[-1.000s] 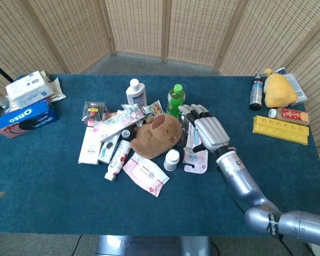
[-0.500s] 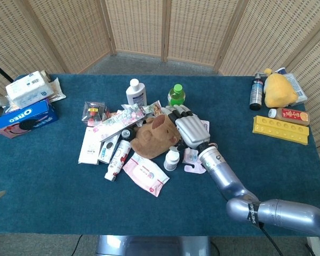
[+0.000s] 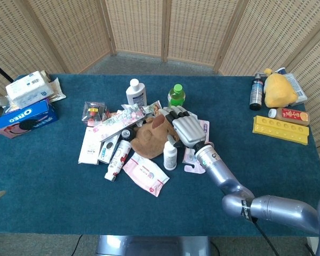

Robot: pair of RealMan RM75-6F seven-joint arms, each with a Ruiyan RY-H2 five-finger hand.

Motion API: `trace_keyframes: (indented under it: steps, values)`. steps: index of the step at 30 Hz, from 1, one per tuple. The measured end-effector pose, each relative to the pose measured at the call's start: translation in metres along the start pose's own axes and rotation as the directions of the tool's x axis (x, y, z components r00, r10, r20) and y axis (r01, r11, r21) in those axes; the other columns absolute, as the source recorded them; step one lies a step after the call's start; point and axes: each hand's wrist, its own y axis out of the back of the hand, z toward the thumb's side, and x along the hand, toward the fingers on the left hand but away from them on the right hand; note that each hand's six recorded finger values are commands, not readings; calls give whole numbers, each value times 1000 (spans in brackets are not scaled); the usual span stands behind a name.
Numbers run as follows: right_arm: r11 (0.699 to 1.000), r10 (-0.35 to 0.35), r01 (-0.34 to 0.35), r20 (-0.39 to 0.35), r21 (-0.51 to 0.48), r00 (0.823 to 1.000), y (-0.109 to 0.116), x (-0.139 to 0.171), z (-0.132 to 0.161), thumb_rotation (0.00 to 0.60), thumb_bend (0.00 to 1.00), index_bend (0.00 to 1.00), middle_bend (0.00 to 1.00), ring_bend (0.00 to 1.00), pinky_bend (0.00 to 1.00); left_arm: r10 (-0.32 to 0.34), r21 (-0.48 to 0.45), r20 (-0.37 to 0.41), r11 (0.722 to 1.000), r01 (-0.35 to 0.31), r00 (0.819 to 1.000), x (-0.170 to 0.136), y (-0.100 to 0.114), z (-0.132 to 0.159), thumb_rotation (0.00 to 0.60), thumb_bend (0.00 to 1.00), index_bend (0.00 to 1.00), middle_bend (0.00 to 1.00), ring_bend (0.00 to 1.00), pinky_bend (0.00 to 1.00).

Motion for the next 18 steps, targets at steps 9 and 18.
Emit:
trace_keyframes:
  steps: [9,18]
  values:
    - [999,32,-31,-11,12,999,0,-1,3,600,0,0,0,0,0,0,-3,-1,1000,0,1000,0,0,0,600,0,0,0,0,0]
    - [999,21,-19,-44,47,999,15,-2,16,600,0,0,0,0,0,-3,0,3,1000,3,1000,0,-1,1,600,0,0,0,0,0]
